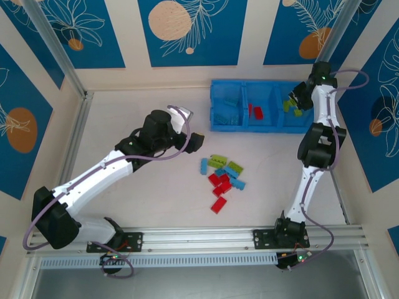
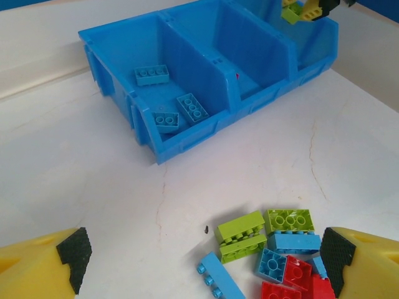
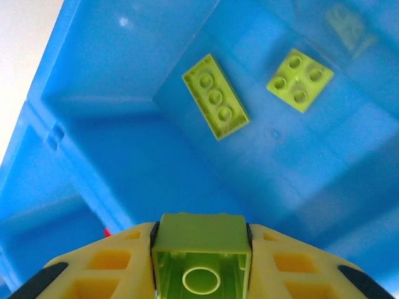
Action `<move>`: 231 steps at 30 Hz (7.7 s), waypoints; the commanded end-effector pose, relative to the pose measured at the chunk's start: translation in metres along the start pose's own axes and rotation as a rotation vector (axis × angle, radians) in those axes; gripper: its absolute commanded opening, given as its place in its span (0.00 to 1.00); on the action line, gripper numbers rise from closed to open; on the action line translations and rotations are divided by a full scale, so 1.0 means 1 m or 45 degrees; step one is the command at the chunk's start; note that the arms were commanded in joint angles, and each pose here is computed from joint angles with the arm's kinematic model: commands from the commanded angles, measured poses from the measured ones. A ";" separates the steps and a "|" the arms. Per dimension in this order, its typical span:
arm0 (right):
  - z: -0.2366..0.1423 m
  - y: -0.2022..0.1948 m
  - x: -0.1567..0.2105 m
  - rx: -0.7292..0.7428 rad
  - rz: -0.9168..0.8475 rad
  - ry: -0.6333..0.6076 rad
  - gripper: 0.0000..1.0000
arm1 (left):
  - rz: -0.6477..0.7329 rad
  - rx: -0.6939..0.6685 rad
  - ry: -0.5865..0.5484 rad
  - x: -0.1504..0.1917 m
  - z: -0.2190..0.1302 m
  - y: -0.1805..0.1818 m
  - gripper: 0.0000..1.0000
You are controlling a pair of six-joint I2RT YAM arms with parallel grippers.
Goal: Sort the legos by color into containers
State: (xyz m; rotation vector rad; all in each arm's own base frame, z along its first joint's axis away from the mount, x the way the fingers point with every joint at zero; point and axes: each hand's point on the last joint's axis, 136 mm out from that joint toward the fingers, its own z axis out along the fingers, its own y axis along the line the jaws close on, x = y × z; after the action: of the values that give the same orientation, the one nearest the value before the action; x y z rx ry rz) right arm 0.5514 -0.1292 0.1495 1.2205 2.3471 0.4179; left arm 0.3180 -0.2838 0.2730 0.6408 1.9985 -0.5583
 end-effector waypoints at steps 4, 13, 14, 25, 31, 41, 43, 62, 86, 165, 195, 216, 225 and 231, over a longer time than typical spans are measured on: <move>-0.024 0.019 -0.009 -0.111 0.092 0.059 0.70 | -0.065 -0.054 0.015 0.001 -0.005 0.007 0.96; -0.078 0.037 0.058 -0.297 -0.043 0.198 0.78 | -0.022 -0.035 0.028 0.007 0.001 0.005 0.97; -0.085 0.034 0.073 -0.296 -0.072 0.213 0.79 | -0.019 -0.032 0.026 0.007 0.002 0.005 0.97; -0.133 0.011 0.283 -0.240 -0.764 0.380 0.78 | 0.031 -0.015 0.081 0.035 -0.011 0.005 0.97; -0.111 -0.009 0.351 -0.104 -1.119 0.462 0.78 | 0.022 0.025 0.116 0.053 -0.013 0.001 0.97; -0.047 0.000 0.393 -0.110 -1.628 0.530 0.69 | -0.028 0.062 0.106 0.054 -0.005 -0.004 0.98; -0.036 0.000 0.396 -0.102 -1.667 0.571 0.66 | -0.026 0.062 0.110 0.054 -0.005 -0.004 0.98; -0.002 -0.019 0.422 -0.048 -1.574 0.791 0.64 | -0.038 0.043 0.119 0.057 -0.003 -0.001 0.98; 0.006 -0.012 0.403 0.121 -1.439 0.704 0.38 | -0.050 0.032 0.129 0.060 0.000 0.000 0.99; -0.184 -0.068 0.333 -0.236 -0.253 0.502 0.72 | -0.703 -0.092 1.118 0.190 0.134 -0.013 0.57; -0.192 -0.051 0.321 -0.228 -0.353 0.372 0.71 | -0.085 -0.133 -0.216 -0.126 0.249 0.021 0.23; -0.149 -0.064 0.359 0.013 -0.645 0.519 0.76 | -0.086 0.080 -0.525 -0.187 0.132 -0.025 0.62; -0.079 -0.064 0.389 0.264 -0.458 0.732 0.87 | 0.216 0.164 -0.234 -0.081 0.037 -0.042 0.72; -0.049 -0.072 0.398 0.351 -0.422 0.791 0.93 | 0.305 0.064 -0.129 -0.025 -0.008 -0.023 0.75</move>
State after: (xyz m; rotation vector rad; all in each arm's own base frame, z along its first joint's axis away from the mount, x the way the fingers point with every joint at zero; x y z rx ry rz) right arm 0.2707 0.1479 0.0561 0.8019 3.1633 0.3675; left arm 0.3237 -0.3164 0.3118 0.7847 1.7809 -0.5574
